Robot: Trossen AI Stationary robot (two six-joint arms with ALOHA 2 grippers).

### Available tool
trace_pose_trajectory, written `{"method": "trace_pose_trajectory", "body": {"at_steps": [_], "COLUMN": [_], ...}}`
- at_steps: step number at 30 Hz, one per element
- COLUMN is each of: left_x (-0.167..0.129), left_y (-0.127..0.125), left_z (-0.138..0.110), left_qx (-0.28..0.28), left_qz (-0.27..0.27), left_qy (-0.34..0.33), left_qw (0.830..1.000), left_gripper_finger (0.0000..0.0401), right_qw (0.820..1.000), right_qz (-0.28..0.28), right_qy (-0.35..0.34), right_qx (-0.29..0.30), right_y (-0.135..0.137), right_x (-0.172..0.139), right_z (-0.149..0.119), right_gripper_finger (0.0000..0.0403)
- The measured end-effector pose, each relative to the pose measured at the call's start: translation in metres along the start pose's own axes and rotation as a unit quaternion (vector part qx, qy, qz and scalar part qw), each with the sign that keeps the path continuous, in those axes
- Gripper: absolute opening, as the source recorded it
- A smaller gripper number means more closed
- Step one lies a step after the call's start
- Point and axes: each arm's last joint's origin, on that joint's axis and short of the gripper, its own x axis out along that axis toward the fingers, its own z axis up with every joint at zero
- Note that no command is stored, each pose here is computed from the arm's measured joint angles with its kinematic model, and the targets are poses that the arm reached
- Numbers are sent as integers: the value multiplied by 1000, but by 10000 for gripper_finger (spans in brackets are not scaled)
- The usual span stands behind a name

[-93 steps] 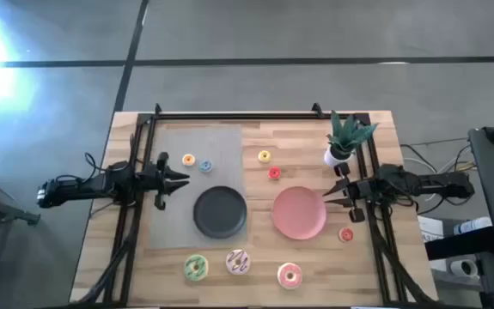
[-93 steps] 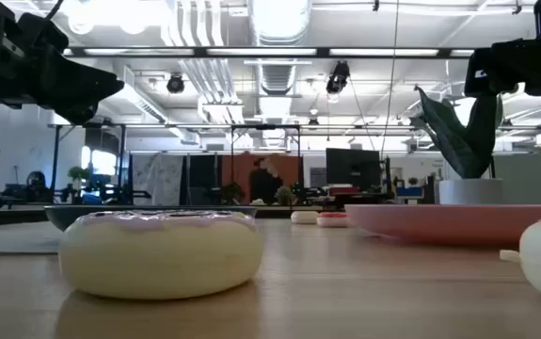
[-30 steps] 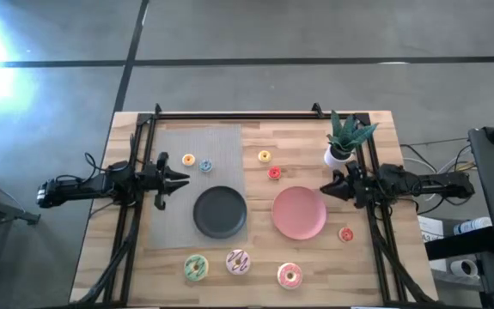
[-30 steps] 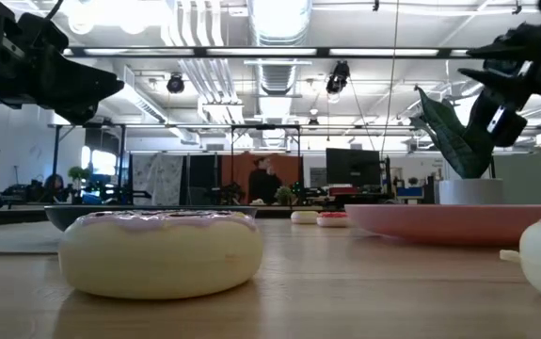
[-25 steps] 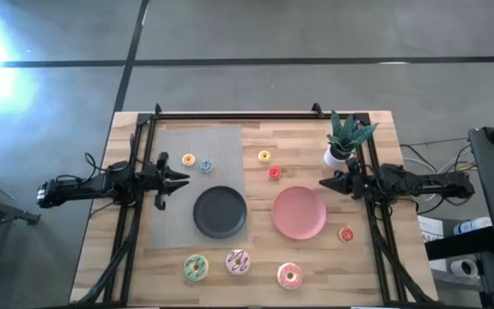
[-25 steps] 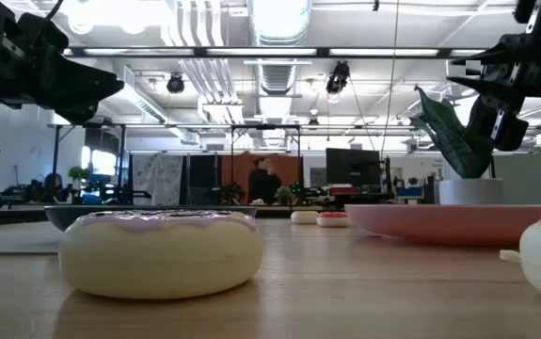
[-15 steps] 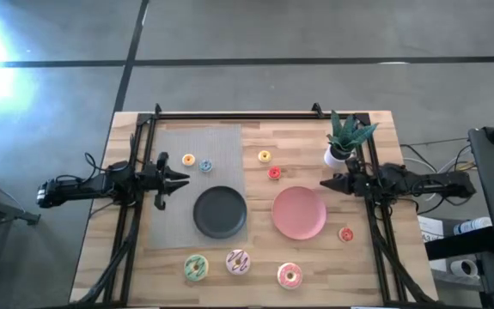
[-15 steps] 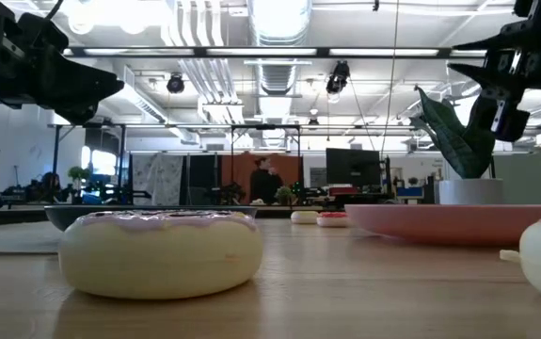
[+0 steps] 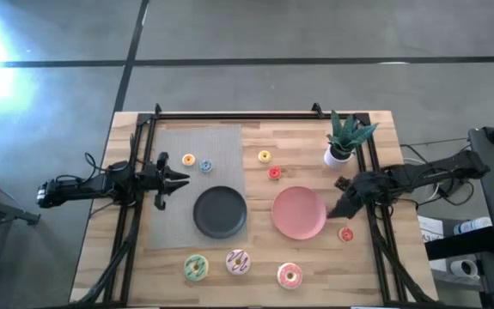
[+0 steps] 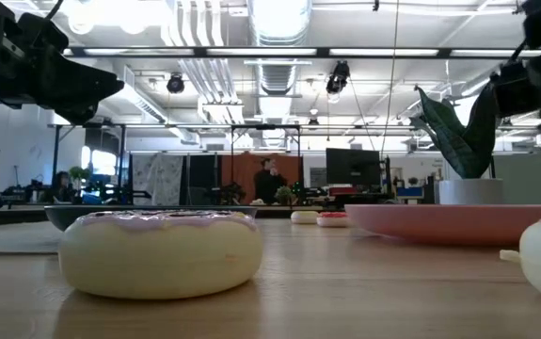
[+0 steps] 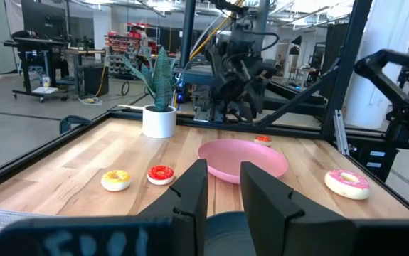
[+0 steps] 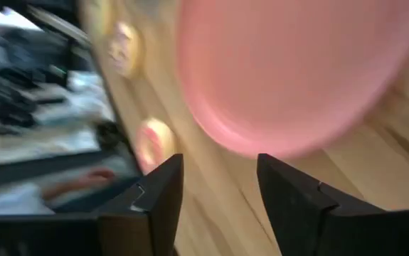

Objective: Pick & Place donuts
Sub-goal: Put the small orange donut onto the pink plate

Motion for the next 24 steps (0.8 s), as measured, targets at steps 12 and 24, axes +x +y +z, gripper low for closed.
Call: {"method": "trace_pose_trajectory", "body": {"at_steps": [12, 24], "left_x": [0, 0], "left_y": [0, 0], "left_z": [0, 0], "left_qx": [0, 0], "left_qz": [0, 0], "left_qy": [0, 0], "left_qw": [1000, 1000], "left_gripper_finger": [60, 60], "right_qw": [964, 910], "right_qz": [-219, -333], "right_qy": [143, 230], "right_qx": [-58, -88], "right_y": [32, 23], "right_x": [-3, 38], "right_z": [-8, -24], "right_gripper_finger": [183, 183]}}
